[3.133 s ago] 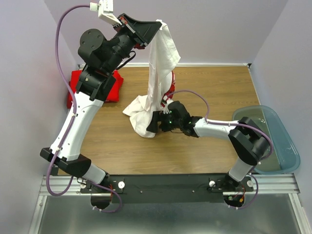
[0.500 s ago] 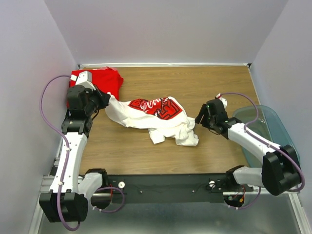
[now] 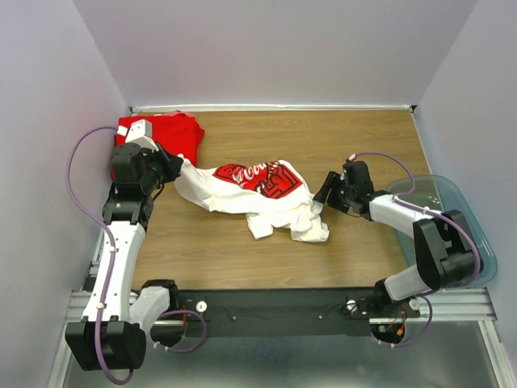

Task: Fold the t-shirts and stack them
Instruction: Flatten the tshirt out

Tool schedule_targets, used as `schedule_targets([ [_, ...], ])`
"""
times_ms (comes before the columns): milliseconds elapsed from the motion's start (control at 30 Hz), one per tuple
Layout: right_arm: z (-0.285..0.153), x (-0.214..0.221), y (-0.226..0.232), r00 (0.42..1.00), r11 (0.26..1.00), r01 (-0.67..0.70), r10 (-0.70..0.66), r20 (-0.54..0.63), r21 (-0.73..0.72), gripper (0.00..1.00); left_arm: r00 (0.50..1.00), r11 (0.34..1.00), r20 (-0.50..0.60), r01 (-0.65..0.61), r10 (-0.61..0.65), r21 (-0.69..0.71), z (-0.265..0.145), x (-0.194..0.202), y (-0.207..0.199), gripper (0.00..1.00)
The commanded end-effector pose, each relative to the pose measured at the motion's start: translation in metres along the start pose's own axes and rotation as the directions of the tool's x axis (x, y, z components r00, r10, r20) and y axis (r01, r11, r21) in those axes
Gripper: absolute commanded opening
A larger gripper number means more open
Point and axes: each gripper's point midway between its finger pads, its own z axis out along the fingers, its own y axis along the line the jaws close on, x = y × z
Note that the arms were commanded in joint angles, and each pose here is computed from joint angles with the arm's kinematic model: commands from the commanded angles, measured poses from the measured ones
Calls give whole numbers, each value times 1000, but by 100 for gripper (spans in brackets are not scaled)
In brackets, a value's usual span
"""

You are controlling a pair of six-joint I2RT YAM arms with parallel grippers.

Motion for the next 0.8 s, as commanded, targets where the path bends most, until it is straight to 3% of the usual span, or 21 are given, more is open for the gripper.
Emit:
schedule_targets([
  [0, 11, -3, 6, 1000, 998, 19, -20, -8, -62, 65, 999, 1000, 29, -15, 15, 10, -3, -6, -1, 0],
  [200, 21, 4, 9, 999, 994, 15, -20, -46, -108, 57, 999, 1000, 28, -16, 16, -1, -1, -6, 1, 0],
  [267, 21, 5, 17, 998, 988, 23, -32, -59, -156, 50, 1000, 1000, 26, -16, 16, -2, 1, -6, 1, 0],
  [400, 20, 3, 24, 997, 980, 35, -48, -62, -197, 28, 1000, 1000, 19, -9, 9, -15, 4, -3, 5, 0],
  [433, 18, -1, 25, 998, 980, 32, -43, -50, -198, 9, 1000, 1000, 20, -6, 7, -21, 5, -4, 6, 0],
  [467, 17, -4, 24, 998, 980, 27, -37, -43, -196, 1, 1000, 1000, 25, -4, 5, -22, 6, -5, 6, 0],
  [667, -8, -49, 26, 998, 981, 26, -15, 58, -194, 0, 998, 999, 52, 40, -39, -12, 14, -18, 1, 0],
  [767, -30, -92, 27, 992, 983, 35, -12, 127, -181, 1, 991, 999, 126, 39, -42, 26, 20, -57, -14, 0],
])
